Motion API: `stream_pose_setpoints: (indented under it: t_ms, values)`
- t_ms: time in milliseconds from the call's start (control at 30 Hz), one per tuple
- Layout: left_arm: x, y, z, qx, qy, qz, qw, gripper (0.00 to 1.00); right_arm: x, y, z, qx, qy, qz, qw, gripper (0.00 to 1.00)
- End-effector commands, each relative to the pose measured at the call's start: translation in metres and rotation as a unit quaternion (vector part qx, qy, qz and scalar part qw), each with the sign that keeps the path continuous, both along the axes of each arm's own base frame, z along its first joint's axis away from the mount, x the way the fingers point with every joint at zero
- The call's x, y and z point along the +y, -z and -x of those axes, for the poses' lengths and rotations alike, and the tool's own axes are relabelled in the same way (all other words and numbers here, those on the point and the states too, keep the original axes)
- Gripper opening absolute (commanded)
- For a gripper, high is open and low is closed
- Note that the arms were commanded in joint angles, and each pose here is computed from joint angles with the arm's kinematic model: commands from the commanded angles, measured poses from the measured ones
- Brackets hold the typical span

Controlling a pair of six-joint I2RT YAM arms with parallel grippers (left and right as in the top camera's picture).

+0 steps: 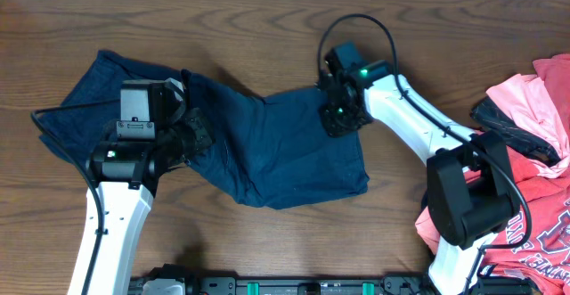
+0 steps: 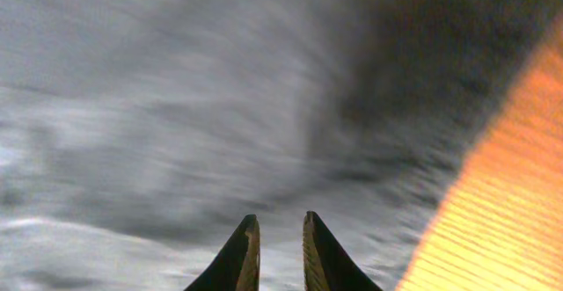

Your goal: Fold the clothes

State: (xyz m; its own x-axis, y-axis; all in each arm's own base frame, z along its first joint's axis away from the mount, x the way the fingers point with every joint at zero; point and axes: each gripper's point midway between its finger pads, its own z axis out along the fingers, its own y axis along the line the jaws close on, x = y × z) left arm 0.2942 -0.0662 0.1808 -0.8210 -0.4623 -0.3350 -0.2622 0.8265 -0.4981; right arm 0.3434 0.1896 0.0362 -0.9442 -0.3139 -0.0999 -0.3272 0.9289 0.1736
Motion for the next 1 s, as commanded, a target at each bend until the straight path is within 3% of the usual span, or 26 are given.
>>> stream_pose_setpoints:
  t_ms: [0,333,567,833,933,967]
  values:
    - [-0.003,-0.014,-0.004,-0.017,0.000,0.011,1.000,0.06,-0.025,0.027,0.016,0.025,0.002,0.045,0.999,0.15]
    - [-0.043,-0.031,-0.006,-0.035,0.042,0.082,0.995,0.06,-0.040,0.063,0.045,0.049,0.004,0.056,0.997,0.13]
    - [-0.104,-0.037,-0.010,-0.058,0.108,0.110,0.986,0.06,-0.041,0.064,0.048,0.056,0.011,0.059,0.997,0.10]
    - [-0.180,-0.012,-0.021,-0.057,0.181,0.133,0.973,0.06,-0.043,0.064,0.052,0.064,0.014,0.062,0.996,0.13]
    - [-0.196,-0.002,-0.030,-0.063,0.194,0.136,0.969,0.23,-0.046,0.062,0.055,0.075,0.030,0.067,0.995,0.20]
    - [-0.197,0.000,-0.032,-0.064,0.194,0.137,0.969,0.23,-0.049,0.059,0.055,0.077,0.040,0.071,0.994,0.22]
